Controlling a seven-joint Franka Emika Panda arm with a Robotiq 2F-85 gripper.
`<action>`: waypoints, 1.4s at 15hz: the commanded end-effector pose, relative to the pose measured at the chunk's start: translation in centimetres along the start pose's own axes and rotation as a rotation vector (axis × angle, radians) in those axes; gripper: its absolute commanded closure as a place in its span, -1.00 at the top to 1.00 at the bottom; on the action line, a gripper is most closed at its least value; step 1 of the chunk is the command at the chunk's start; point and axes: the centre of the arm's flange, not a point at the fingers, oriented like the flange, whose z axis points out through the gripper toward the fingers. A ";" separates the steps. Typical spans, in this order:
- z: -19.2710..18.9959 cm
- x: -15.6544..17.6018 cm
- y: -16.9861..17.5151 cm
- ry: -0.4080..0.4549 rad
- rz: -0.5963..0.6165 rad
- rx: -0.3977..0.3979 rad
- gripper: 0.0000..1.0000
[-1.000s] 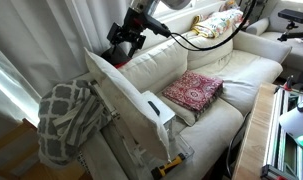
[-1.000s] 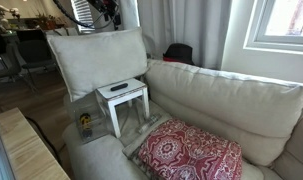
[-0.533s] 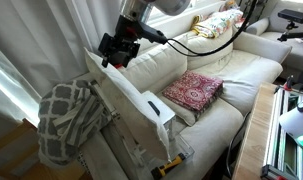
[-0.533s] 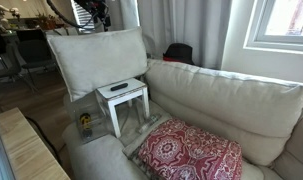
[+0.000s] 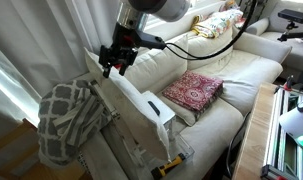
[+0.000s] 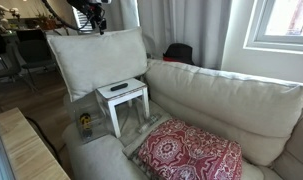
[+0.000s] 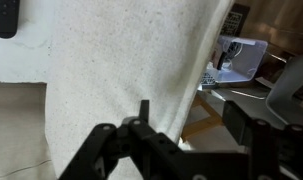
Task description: Put the black remote on the chair, then cover it with a pillow
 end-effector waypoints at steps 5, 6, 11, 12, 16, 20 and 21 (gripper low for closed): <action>1.5 -0.1 -0.8 0.091 -0.015 -0.034 0.65; 1.5 -0.1 -0.8 0.101 -0.020 -0.037 0.46; 2.3 -0.4 -0.8 0.102 -0.046 -0.080 -0.42; 2.4 -0.4 -0.7 0.103 -0.053 -0.091 -0.55; 2.6 -0.1 0.3 0.114 -0.077 -0.150 -1.00; 2.2 0.3 2.8 0.109 -0.065 -0.215 -0.97; 1.8 0.4 3.7 0.113 -0.056 -0.227 -0.97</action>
